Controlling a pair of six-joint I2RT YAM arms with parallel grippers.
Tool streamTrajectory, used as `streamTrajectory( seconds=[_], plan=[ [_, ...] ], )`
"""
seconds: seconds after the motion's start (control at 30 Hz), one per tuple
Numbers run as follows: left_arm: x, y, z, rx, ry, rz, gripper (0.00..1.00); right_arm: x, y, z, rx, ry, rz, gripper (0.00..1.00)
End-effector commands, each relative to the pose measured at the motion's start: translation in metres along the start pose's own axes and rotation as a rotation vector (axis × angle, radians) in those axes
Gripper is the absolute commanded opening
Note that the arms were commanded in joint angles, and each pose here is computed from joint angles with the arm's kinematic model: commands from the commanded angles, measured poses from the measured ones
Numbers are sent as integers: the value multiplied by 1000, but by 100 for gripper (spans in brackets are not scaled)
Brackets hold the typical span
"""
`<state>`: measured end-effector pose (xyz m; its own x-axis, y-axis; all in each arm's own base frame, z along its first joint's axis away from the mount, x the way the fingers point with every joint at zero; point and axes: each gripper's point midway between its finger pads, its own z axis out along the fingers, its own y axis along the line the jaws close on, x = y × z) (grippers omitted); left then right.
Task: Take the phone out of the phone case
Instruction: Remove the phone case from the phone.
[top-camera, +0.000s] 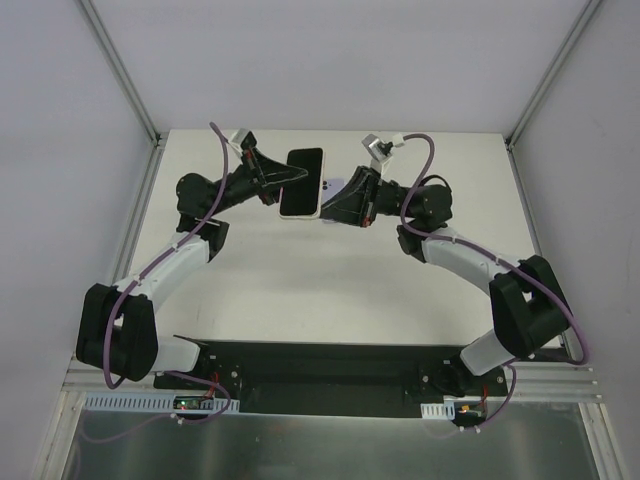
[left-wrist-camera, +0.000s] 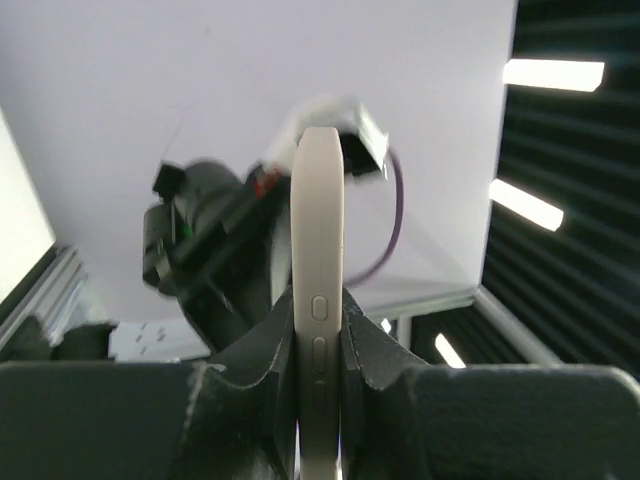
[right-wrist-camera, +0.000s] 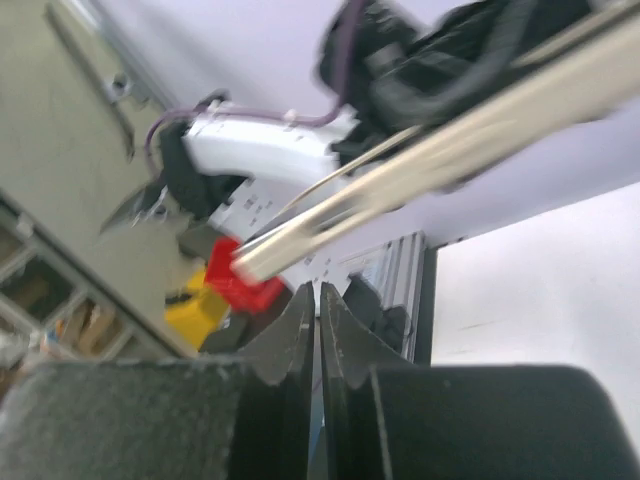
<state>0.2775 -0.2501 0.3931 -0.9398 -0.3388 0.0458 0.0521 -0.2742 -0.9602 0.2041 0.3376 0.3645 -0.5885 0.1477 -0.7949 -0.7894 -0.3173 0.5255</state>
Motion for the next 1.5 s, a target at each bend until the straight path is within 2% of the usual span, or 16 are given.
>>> streamTrajectory(
  seconds=[0.0,0.07,0.13,0.23,0.3,0.43,0.5,0.57,0.7,0.9,1.03,1.47],
  plan=[
    [50,-30,-2,59,172,120,0,-27,-63,-28,264,-243,26,3],
    [47,-29,0,50,173,140,0,-18,-73,-36,353,-241,74,27],
    [44,-31,3,47,179,152,0,-8,-80,-45,414,-244,78,44],
    [40,-31,6,40,179,166,0,3,-82,-57,506,-244,91,61],
    [37,-30,7,34,178,177,0,12,-78,-67,580,-231,117,65],
    [31,-21,9,11,167,191,0,13,-60,-84,753,-247,68,80],
    [26,-13,11,-8,156,213,0,14,-38,-89,808,-227,25,95],
    [18,-1,13,-42,139,247,0,7,-16,-86,835,-213,-32,96],
    [5,15,17,-50,119,236,0,8,-7,-81,878,-178,-27,96],
    [2,14,20,-38,114,223,0,6,-4,-65,898,-185,-22,96],
    [2,12,20,-40,114,230,0,16,-14,-70,973,-162,14,96],
    [3,11,20,-41,112,230,0,7,-5,-64,945,-191,1,96]
  ],
)
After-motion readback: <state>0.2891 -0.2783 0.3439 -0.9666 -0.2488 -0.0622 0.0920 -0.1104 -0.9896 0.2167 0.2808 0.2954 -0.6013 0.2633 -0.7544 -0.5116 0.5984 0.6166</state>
